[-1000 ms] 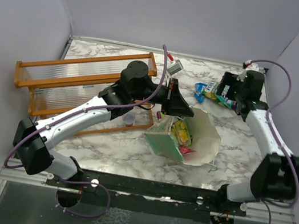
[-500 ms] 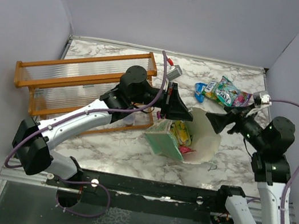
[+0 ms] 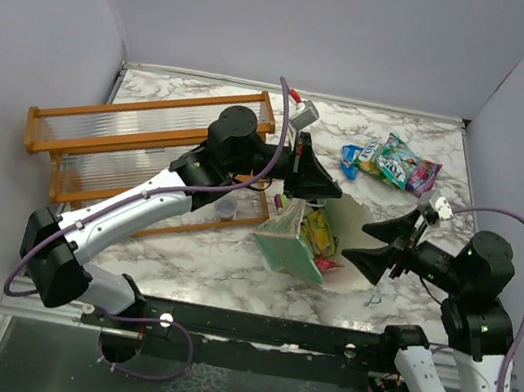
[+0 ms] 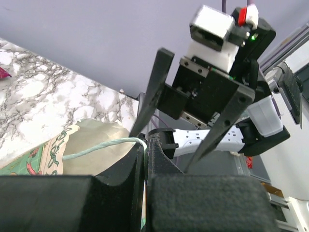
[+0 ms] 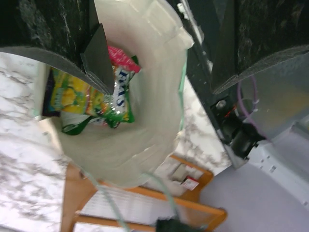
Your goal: Take the snacks out of the paper bag
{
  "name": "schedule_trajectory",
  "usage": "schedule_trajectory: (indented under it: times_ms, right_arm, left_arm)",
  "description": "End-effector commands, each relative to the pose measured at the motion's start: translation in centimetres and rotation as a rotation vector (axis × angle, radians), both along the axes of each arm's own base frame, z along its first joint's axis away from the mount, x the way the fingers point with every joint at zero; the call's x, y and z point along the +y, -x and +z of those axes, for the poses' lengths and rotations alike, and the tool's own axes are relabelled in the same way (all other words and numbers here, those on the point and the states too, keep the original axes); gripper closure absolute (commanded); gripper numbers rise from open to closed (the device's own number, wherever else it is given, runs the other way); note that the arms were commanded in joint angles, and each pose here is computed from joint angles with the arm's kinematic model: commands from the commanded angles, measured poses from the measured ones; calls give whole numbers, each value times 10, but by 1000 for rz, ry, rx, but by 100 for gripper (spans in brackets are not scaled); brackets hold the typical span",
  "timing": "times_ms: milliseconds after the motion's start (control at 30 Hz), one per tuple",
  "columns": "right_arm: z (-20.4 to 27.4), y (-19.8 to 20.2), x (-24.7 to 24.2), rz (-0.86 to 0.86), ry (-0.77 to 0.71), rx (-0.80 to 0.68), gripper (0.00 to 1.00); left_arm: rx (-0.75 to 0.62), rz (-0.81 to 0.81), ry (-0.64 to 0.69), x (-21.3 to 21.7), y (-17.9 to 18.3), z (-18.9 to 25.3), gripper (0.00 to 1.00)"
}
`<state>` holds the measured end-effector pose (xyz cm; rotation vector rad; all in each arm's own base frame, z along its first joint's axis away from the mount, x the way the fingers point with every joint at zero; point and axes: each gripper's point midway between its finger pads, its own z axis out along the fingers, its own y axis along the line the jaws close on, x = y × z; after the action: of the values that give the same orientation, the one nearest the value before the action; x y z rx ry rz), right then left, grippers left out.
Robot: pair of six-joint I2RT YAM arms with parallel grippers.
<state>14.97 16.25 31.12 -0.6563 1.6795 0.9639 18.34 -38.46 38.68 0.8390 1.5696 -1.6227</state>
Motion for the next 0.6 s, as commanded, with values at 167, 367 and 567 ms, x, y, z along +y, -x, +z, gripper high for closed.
schedule_trajectory:
  times_ms: [167, 367, 567]
  right_arm:
    - [-36, 18, 23, 137, 12, 140, 21]
    - [-86, -21, 27, 51, 103, 412, 37]
    - [-88, -39, 43, -55, 134, 352, 41]
  left_arm:
    - [-52, 6, 49, 6, 7, 30, 100]
    - [-37, 9, 49, 8, 8, 30, 100]
    - [-50, 29, 40, 9, 6, 35, 100]
